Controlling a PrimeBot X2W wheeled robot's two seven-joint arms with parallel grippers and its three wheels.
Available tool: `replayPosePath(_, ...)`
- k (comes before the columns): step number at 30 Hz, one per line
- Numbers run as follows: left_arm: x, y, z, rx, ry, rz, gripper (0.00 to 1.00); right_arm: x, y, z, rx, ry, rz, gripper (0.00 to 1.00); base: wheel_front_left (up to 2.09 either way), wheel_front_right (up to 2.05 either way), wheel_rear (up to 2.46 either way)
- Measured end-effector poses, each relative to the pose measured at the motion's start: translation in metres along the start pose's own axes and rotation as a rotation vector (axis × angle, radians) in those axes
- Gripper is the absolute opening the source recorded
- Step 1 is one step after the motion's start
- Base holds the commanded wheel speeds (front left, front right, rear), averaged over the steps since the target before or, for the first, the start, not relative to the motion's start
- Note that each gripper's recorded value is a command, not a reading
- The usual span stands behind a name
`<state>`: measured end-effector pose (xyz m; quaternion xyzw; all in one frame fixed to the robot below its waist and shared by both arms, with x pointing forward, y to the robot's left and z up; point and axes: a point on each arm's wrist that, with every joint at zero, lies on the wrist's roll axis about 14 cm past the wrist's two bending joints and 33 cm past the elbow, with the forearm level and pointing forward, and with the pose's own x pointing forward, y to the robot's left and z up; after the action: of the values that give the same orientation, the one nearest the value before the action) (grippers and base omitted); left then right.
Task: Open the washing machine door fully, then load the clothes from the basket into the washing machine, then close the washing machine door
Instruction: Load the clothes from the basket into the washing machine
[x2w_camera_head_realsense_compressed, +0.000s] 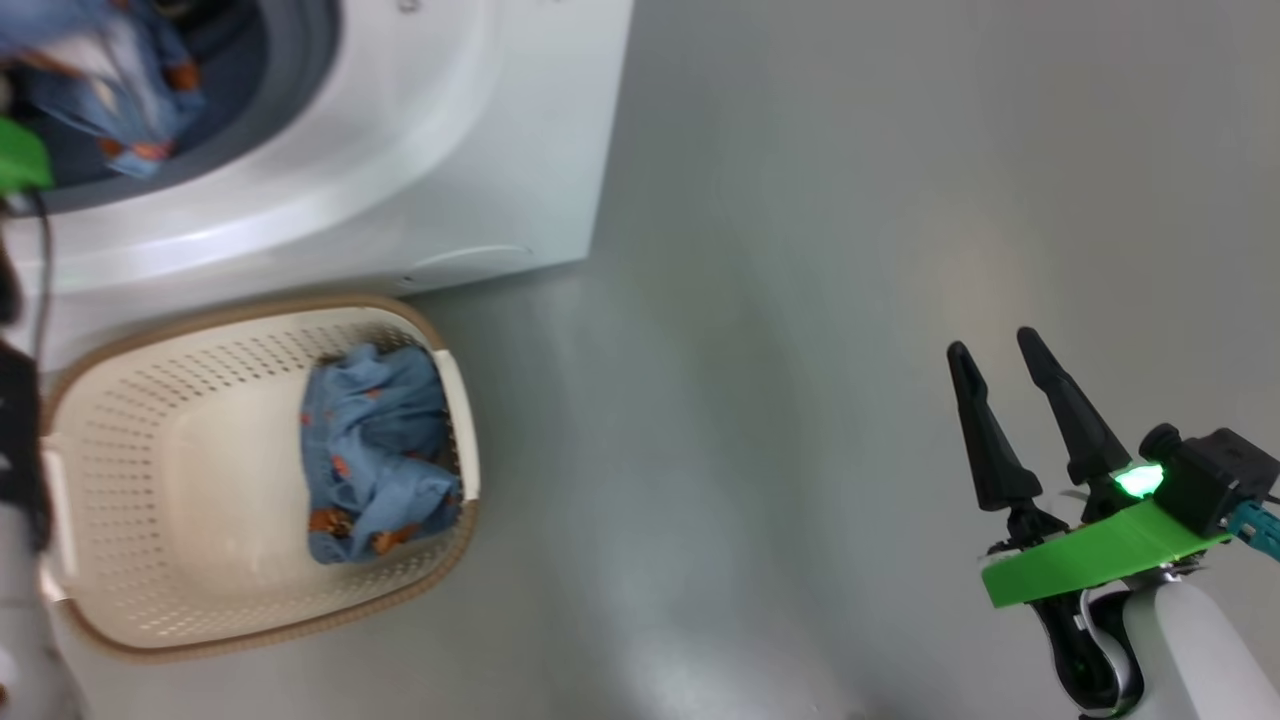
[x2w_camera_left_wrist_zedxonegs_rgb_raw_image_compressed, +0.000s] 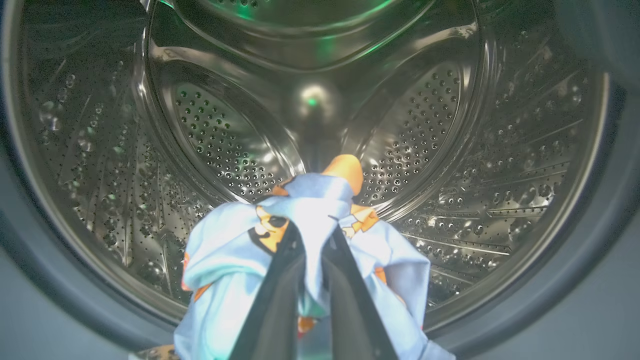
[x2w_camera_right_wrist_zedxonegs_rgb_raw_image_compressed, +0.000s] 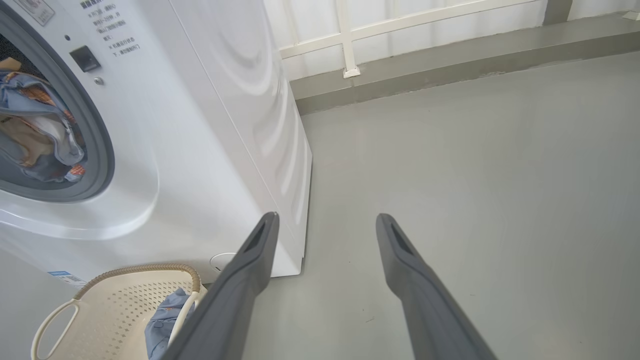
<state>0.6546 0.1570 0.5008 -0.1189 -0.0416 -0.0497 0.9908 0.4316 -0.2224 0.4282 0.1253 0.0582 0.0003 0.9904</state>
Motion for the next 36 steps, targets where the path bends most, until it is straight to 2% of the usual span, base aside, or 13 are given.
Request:
replayPosePath(8, 0.048, -0.007, 0.017, -0.003, -0.090, -0.013, 0.00, 0.002, -0.012, -0.011, -0.008, 0.031, -0.039, 1.00, 0.00, 0.00, 0.00)
replayPosePath(9, 0.050, -0.006, 0.018, -0.003, -0.102, -0.010, 0.18, 0.003, -0.013, -0.011, -0.010, 0.028, -0.040, 1.00, 0.00, 0.00, 0.00)
replayPosePath(10, 0.051, -0.005, 0.017, 0.001, -0.105, -0.008, 0.53, 0.004, -0.014, -0.010, -0.012, 0.026, -0.042, 1.00, 0.00, 0.00, 0.00)
replayPosePath(11, 0.052, -0.005, 0.013, 0.009, -0.099, -0.007, 1.00, 0.004, -0.015, -0.011, -0.014, 0.028, -0.046, 1.00, 0.00, 0.00, 0.00)
replayPosePath(25, 0.036, 0.009, -0.020, 0.031, -0.010, 0.036, 1.00, 0.005, -0.012, -0.013, -0.011, 0.032, -0.036, 1.00, 0.00, 0.00, 0.00)
replayPosePath(36, -0.008, 0.005, -0.042, 0.024, 0.068, 0.039, 1.00, 0.008, -0.004, 0.002, -0.023, -0.002, 0.004, 1.00, 0.00, 0.00, 0.00)
